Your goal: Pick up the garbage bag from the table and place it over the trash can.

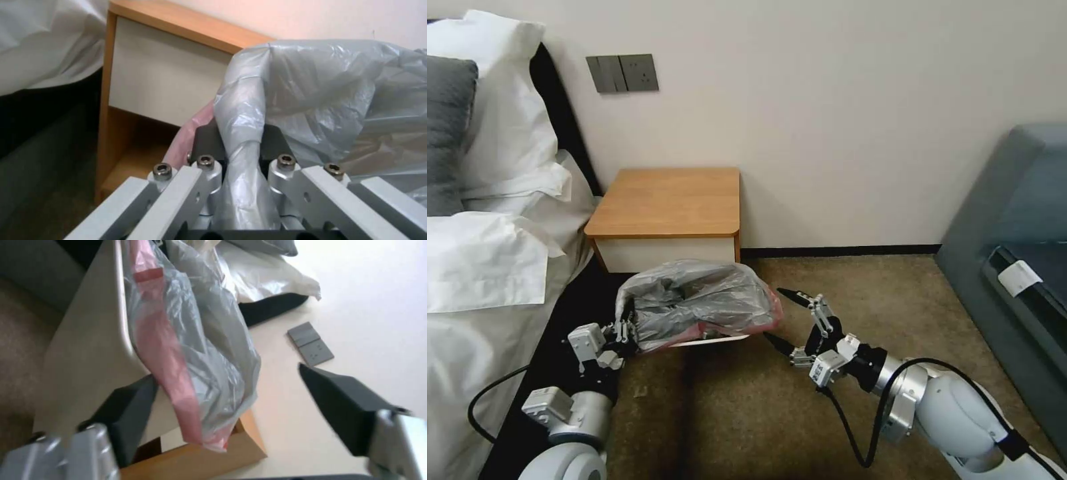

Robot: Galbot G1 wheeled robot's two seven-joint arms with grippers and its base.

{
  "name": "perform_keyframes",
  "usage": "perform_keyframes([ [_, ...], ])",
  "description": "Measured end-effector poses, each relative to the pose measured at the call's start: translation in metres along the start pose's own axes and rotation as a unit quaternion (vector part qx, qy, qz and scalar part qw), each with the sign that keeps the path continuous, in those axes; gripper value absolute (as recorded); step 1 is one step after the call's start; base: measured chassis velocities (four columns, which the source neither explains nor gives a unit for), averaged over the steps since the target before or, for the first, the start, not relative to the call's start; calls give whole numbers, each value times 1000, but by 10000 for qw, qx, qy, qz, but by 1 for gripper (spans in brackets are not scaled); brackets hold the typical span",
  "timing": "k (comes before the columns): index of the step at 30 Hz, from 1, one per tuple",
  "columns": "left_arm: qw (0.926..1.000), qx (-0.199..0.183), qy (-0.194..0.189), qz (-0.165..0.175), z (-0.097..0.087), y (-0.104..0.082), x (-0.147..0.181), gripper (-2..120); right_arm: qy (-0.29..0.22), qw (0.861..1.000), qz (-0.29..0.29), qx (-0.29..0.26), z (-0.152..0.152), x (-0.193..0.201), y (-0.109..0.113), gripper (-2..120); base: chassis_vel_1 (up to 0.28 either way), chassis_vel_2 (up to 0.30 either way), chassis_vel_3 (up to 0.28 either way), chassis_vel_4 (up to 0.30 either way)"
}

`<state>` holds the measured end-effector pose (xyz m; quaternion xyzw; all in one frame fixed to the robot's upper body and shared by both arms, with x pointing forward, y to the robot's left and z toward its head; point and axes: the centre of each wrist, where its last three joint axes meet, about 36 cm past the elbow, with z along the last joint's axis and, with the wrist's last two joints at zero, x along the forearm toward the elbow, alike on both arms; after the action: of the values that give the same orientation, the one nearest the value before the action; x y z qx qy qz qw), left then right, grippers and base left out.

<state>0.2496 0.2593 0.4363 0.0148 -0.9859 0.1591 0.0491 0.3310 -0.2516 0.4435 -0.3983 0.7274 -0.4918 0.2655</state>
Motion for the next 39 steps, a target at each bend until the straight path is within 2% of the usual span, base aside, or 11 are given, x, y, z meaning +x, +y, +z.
perform_keyframes([
  [2, 10000, 2, 10, 5, 0, 0, 0, 9, -25, 10000, -61, 6, 0, 0, 0, 68, 0, 0, 0, 0],
  [3, 10000, 2, 10, 5, 0, 0, 0, 9, -25, 10000, -61, 6, 0, 0, 0, 68, 0, 0, 0, 0],
  [7, 10000, 21, 3, 9, 0, -1, 0, 9, -46, 9999, -152, -4, 0, 2, 2, 54, 0, 0, 0, 0],
  [10, 10000, 24, 0, 12, 0, -2, -1, 9, -64, 9998, -179, -27, 0, 3, 4, 40, 0, 0, 0, 0],
  [14, 10000, 26, -4, 12, 0, -1, -1, 9, -76, 9998, -180, -49, 0, 3, 4, 33, 0, 0, 0, 0],
  [15, 10000, 25, -10, 12, -1, -1, -1, 9, -86, 9998, -180, -72, -1, 3, 5, 24, 0, 0, 0, 0],
  [17, 10000, 24, -15, 12, -2, -2, -1, 9, -92, 9998, -179, -81, -1, 2, 5, 21, 0, 0, 0, 0],
  [19, 10000, 29, -12, 7, -2, -2, -1, 9, -104, 9997, -173, -102, -1, 2, 6, 8, 0, 0, 0, 0],
  [22, 10000, 36, -8, 0, -2, -2, -1, 9, -111, 9997, -155, -118, -2, 2, 6, 0, 0, 0, 0, 0],
  [31, 9999, 118, 83, -73, -5, -2, -2, 9, -343, 9979, 11, -545, -3, 3, 12, 0, 0, 0, 0, 0],
  [39, 9993, 311, 102, -165, -16, -2, -2, 9, -604, 9916, -2, -1142, -9, 9, 12, 0, 0, 0, 0, 0],
])
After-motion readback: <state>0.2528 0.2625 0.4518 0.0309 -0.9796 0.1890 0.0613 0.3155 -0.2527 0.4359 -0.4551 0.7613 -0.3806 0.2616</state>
